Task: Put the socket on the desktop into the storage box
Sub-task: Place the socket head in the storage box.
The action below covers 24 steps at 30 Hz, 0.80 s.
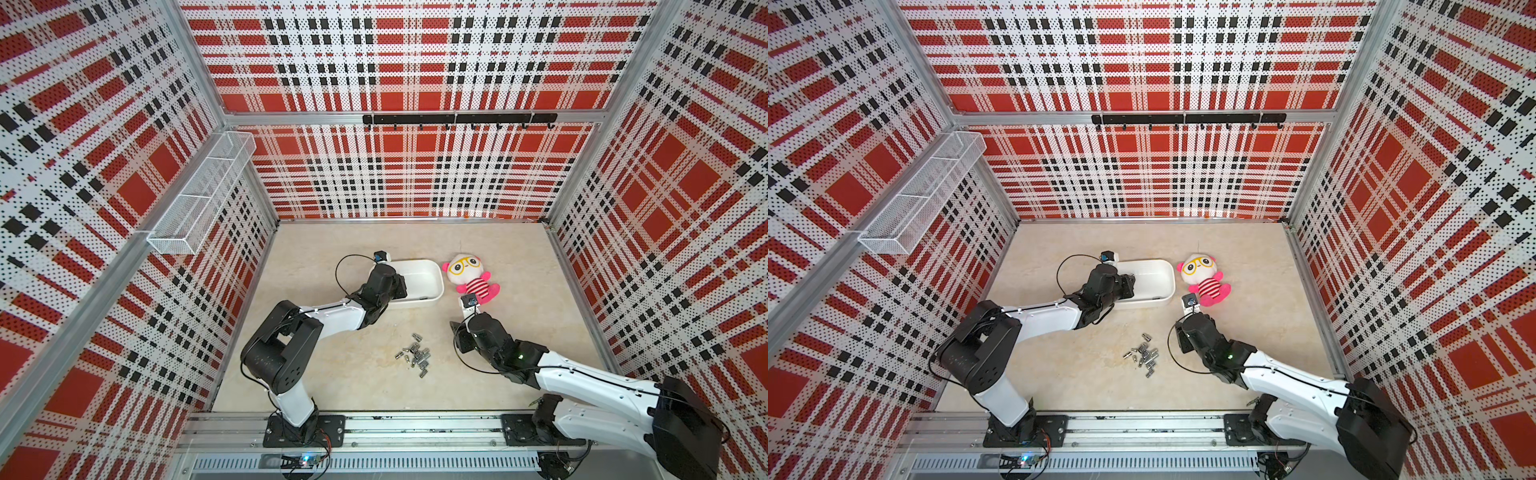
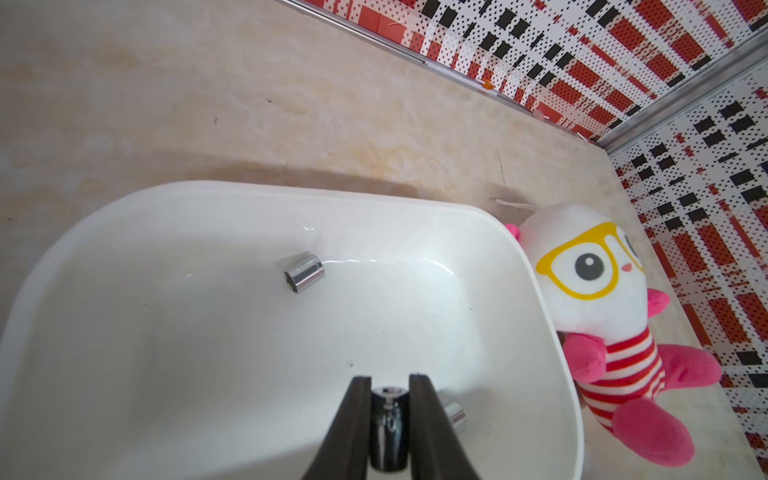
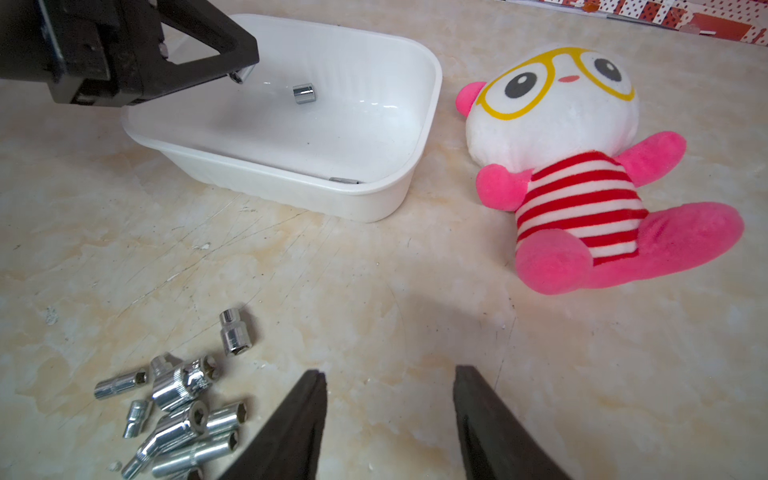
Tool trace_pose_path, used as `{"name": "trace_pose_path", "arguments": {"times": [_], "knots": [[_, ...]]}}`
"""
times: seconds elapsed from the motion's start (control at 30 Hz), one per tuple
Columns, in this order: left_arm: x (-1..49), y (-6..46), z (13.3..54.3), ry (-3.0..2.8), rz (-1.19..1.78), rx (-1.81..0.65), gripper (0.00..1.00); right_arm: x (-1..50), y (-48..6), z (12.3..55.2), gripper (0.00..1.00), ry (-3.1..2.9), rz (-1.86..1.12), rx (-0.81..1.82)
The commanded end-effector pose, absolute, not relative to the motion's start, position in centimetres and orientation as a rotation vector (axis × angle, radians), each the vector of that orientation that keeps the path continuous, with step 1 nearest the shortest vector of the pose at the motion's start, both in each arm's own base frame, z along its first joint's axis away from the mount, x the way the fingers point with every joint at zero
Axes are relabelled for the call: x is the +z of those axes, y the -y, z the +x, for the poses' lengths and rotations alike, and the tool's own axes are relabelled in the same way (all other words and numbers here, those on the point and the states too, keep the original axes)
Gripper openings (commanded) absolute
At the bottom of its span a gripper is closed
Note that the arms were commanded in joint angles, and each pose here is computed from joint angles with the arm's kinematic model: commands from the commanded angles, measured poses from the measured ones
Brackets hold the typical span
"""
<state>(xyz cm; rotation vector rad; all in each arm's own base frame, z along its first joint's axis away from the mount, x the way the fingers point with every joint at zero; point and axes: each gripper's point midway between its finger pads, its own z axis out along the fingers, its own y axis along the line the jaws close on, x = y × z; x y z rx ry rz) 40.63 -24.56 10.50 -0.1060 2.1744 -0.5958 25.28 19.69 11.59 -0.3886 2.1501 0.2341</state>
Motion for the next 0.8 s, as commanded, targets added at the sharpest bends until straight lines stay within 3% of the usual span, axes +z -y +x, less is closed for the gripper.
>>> {"name": "trace_pose_path", "arguments": {"times": [0.0, 0.07, 0.13, 0.23, 0.47, 0.77], "knots": [[10.4, 25.1, 41.1, -2.179, -0.068, -0.598, 0.2, 12.5, -20.7, 25.5, 0.56, -2.133, -0.398, 0.272], [10.2, 25.0, 41.2, -2.187, -0.074, -0.591, 0.29, 12.5, -21.0, 25.4, 0.56, -2.136, -0.412, 0.286], [10.1, 24.9, 41.2, -2.19, -0.094, -0.613, 0.48, 12.3, -21.4, 25.2, 0.55, -2.143, -0.43, 0.307], [10.7, 25.7, 40.9, -2.186, -0.073, -0.674, 0.61, 12.3, -21.6, 25.1, 0.55, -2.141, -0.44, 0.321], [13.9, 25.8, 40.1, -2.097, 0.016, -0.612, 0.62, 12.3, -22.4, 24.8, 0.54, -2.147, -0.478, 0.361], [18.7, 28.7, 34.2, -2.009, 0.071, -0.679, 0.57, 11.2, -23.6, 24.4, 0.53, -2.167, -0.545, 0.365]]}}
